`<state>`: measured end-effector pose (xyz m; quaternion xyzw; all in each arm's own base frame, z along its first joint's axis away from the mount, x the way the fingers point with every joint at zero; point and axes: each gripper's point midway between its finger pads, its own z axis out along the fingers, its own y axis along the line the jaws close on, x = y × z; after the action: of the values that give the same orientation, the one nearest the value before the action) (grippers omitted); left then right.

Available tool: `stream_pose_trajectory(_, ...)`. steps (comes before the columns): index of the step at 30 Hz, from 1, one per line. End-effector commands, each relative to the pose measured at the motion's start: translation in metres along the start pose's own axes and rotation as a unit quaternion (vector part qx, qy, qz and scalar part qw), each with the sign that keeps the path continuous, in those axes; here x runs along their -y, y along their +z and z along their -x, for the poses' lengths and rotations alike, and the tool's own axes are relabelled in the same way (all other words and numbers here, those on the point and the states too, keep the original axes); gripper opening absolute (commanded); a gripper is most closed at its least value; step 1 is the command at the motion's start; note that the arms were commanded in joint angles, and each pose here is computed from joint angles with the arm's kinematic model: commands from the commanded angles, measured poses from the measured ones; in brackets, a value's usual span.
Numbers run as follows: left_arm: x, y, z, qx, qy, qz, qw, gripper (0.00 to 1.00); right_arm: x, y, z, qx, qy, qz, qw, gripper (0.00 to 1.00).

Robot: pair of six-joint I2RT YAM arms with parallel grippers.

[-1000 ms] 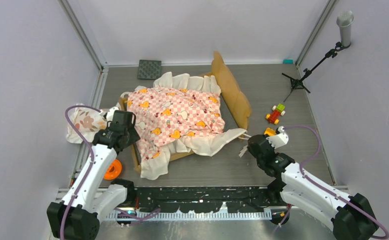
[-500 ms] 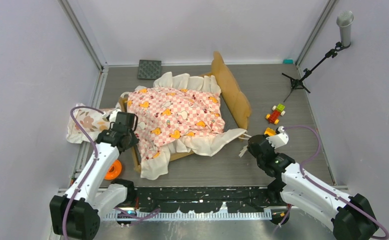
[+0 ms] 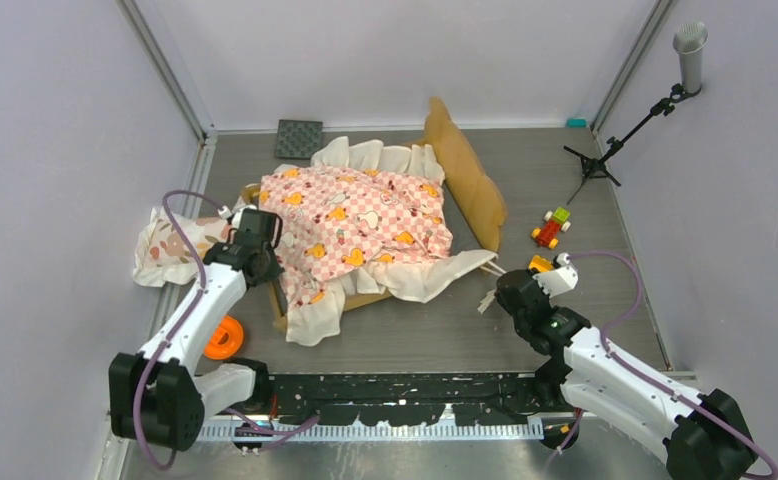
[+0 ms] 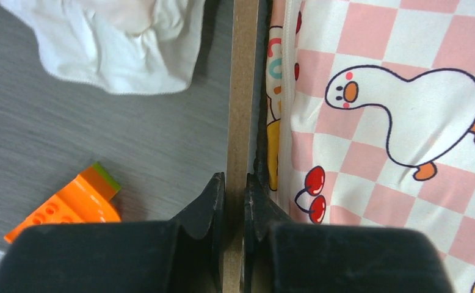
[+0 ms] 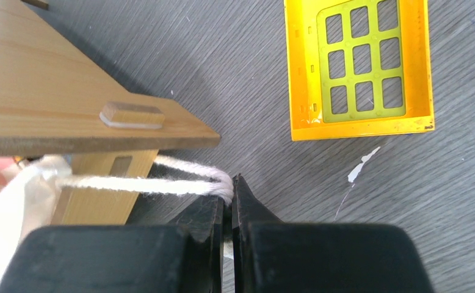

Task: Set up the pet bed
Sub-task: Adjust the bed frame at the center of the board.

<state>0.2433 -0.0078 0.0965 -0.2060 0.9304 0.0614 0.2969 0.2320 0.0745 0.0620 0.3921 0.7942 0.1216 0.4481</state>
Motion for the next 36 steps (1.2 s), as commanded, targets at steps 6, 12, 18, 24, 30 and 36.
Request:
stream_pose_trajectory(6,0.028,0.016,0.081,0.07,-0.06,0.003,0.996,0.0,0.011,0.009,0.021,0.073,0.04,-0.019,0.996,0.01)
stream_pose_trajectory(12,0.022,0.018,0.088,0.079,-0.046,0.004,0.996,0.0,0.006,0.011,0.039,0.112,0.036,-0.025,0.993,0.01)
stream_pose_trajectory(18,0.007,0.011,0.106,0.12,-0.054,0.008,0.991,0.0,0.004,0.021,0.038,0.1,0.014,-0.045,0.994,0.02)
stream_pose_trajectory(24,0.003,-0.003,0.134,0.156,-0.047,-0.002,0.987,0.0,0.001,0.022,0.001,0.002,-0.019,-0.026,0.999,0.03)
stream_pose_trajectory(30,0.006,-0.007,0.146,0.164,-0.029,-0.008,0.986,0.0,0.004,-0.007,-0.034,-0.123,-0.062,0.007,0.99,0.08)
stream_pose_trajectory(36,0.005,-0.004,0.144,0.165,-0.037,-0.007,0.986,0.0,0.011,-0.034,-0.036,-0.168,-0.077,0.001,0.983,0.2)
